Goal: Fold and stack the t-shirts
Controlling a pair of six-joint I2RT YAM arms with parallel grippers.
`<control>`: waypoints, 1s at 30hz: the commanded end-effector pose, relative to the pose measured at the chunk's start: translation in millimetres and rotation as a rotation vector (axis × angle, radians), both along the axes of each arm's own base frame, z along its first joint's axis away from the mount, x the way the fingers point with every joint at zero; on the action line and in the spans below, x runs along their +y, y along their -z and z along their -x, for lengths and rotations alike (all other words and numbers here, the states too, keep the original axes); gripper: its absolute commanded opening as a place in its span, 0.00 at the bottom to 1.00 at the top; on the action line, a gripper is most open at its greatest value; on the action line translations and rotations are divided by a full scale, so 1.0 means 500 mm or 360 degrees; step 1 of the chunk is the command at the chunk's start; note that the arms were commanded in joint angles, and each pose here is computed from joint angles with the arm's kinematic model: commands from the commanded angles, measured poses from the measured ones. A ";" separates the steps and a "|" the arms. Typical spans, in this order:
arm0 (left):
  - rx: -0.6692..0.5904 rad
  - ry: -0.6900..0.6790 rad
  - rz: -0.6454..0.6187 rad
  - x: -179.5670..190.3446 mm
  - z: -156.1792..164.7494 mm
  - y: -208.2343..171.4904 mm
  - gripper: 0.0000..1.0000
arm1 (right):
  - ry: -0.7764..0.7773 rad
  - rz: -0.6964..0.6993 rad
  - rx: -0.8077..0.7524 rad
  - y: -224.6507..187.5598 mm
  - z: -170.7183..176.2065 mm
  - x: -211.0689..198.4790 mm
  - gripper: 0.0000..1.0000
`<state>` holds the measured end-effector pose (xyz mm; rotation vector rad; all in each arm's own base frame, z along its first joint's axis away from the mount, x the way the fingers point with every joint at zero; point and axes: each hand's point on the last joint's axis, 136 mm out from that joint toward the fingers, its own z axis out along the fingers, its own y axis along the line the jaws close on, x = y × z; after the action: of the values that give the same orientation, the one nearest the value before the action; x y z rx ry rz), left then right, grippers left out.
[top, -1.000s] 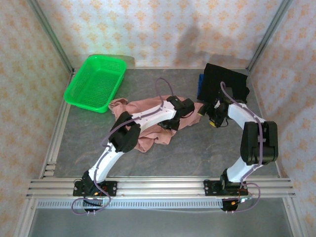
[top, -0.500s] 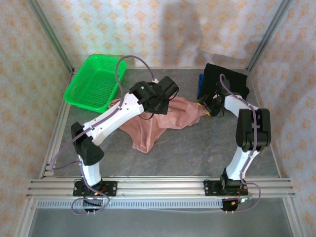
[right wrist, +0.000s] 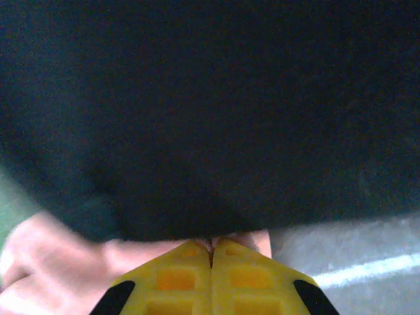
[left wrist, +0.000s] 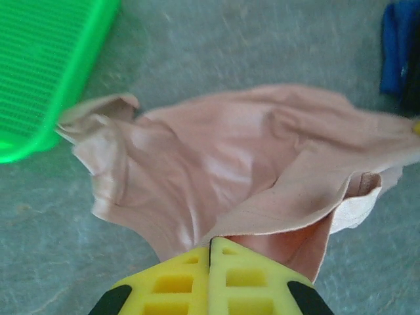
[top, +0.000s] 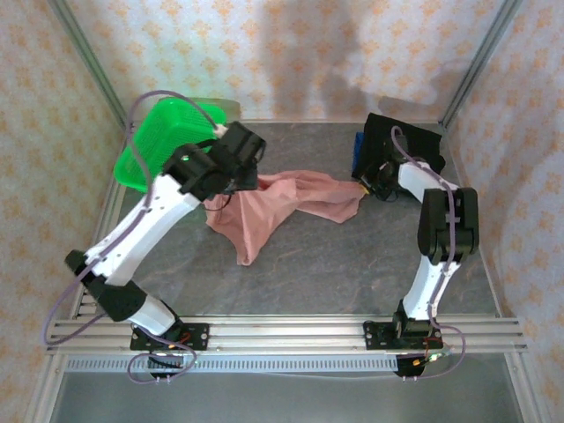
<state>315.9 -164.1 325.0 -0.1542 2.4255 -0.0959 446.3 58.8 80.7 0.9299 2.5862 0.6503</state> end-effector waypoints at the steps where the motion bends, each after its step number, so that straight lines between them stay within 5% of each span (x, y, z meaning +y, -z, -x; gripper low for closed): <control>1: -0.0261 -0.0156 -0.0015 0.083 0.009 -0.107 0.00 | -0.0046 0.0158 -0.0392 -0.247 -0.011 -0.041 0.00; 8: -0.0555 -0.0225 0.0005 0.151 0.024 -0.244 0.00 | -0.0170 0.0297 -0.0665 -0.480 0.052 -0.051 0.00; 14: -0.0708 -0.0235 0.0000 0.174 0.015 -0.318 0.00 | -0.0209 0.0520 -0.0876 -0.596 0.088 -0.075 0.00; 19: -0.0658 -0.0278 -0.0027 0.186 0.013 -0.268 0.00 | -0.0240 0.0390 -0.0791 -0.512 0.128 -0.053 0.00; 24: -0.0440 -0.0509 -0.0078 0.245 0.048 -0.107 0.00 | -0.0306 0.0071 -0.0603 -0.341 0.205 0.039 0.00; 30: -0.0230 -0.0768 -0.0187 0.335 0.118 0.051 0.00 | -0.0616 0.0067 -0.0294 -0.205 0.290 0.136 0.00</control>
<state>272.7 -24.2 300.7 -0.5027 2.2574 0.1827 302.1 115.8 179.0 0.3910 2.6210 0.7126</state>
